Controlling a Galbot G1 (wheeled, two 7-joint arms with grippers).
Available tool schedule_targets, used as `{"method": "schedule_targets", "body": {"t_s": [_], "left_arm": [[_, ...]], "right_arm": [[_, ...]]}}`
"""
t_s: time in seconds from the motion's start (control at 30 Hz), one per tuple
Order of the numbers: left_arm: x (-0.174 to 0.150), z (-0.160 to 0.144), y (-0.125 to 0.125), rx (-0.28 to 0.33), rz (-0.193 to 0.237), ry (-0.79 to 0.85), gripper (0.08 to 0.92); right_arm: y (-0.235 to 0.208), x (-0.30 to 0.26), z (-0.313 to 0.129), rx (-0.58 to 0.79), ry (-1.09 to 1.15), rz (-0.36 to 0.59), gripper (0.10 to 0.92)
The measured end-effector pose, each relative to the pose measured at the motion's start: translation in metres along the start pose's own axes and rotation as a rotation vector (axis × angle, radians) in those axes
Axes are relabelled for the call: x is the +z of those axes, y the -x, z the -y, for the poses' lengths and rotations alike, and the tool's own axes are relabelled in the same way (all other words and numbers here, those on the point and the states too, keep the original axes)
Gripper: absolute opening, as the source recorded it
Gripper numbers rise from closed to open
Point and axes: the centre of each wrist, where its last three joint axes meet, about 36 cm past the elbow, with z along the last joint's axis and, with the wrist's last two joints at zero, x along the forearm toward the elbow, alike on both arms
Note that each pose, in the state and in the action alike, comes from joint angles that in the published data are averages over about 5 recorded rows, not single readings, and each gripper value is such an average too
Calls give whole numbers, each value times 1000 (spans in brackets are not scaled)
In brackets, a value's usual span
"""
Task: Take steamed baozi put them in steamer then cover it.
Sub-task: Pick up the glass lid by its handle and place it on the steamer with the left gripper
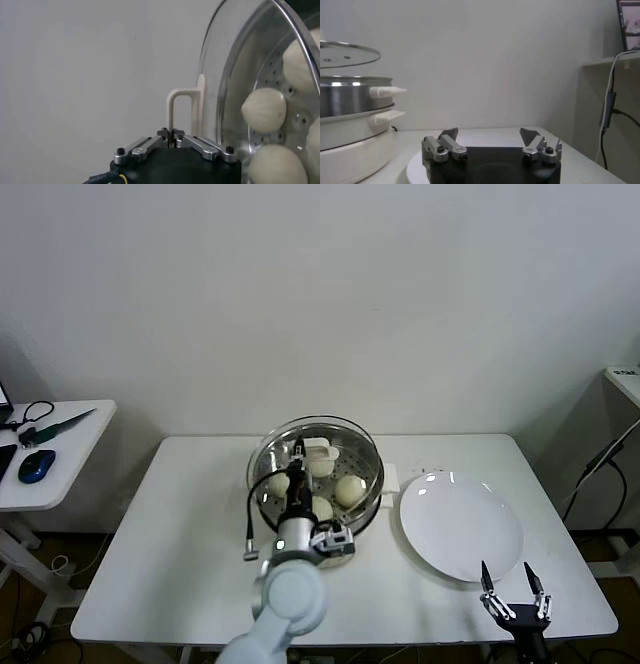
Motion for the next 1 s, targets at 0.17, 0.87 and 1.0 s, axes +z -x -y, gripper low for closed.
{"method": "schedule_targets", "body": {"t_s": [0.17,0.87,1.0], "left_arm": [[-15,9,4,2,4,13,137],[-17,33,9,24,-9,84,137],[-16,36,12,22,-13,92,137]], "right_arm": [[1,0,1,1,2,3,823],[2,0,1,14,6,21,823],[2,1,1,16,6,25,823]]}}
